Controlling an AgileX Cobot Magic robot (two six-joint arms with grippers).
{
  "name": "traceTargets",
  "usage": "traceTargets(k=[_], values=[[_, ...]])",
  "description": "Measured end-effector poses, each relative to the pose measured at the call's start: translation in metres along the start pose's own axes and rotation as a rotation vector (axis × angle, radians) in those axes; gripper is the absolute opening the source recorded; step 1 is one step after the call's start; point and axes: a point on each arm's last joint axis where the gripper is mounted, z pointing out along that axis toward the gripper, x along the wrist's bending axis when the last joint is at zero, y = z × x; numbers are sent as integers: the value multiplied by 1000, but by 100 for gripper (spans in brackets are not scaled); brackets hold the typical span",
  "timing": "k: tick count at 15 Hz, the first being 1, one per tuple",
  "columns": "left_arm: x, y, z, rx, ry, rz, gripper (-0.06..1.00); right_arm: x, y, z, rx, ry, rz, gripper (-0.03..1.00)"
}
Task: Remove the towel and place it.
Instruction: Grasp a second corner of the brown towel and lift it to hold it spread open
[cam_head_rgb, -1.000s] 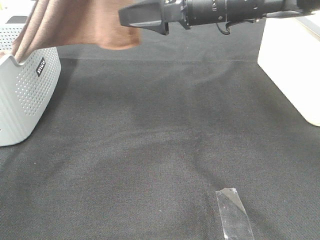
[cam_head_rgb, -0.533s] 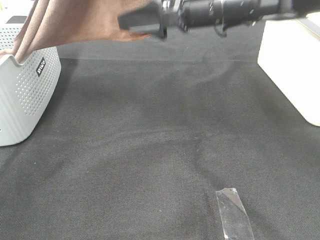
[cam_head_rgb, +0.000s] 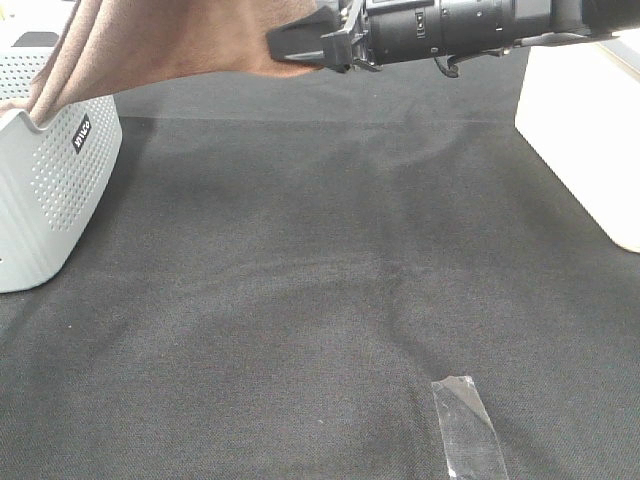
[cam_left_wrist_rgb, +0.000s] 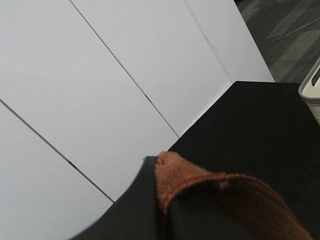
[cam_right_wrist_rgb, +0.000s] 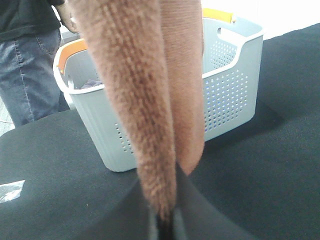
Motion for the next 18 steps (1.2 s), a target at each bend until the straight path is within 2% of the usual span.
traceTargets(k=[3,6,7,9,11,12,13,14,16,18], values=[[-2,-5,0,56,-18,-1,0,2,0,0,-4,18,17,1],[-7,-21,-3,238,-77,-1,0,0,-1,0,17,0,180,1],[-9,-31,-6,352,-100,19,0,3,3,-5,100,-9,209,1],[-6,-35,-7,392,-77,64,0,8,24,-21,208,-61,155,1],[-3,-35,-7,391,-54,90,0,8,52,-37,283,-147,126,1],[-2,-32,-6,355,-37,73,0,5,82,-55,359,-258,90,1],[1,-30,-4,318,-18,55,0,2,106,-69,388,-356,39,1],[3,-28,-3,292,-5,43,0,2,117,-77,392,-403,19,1],[13,-22,0,175,49,-14,0,6,159,-103,343,-540,-69,1],[25,-20,6,59,105,-61,0,16,195,-123,242,-606,-150,1]])
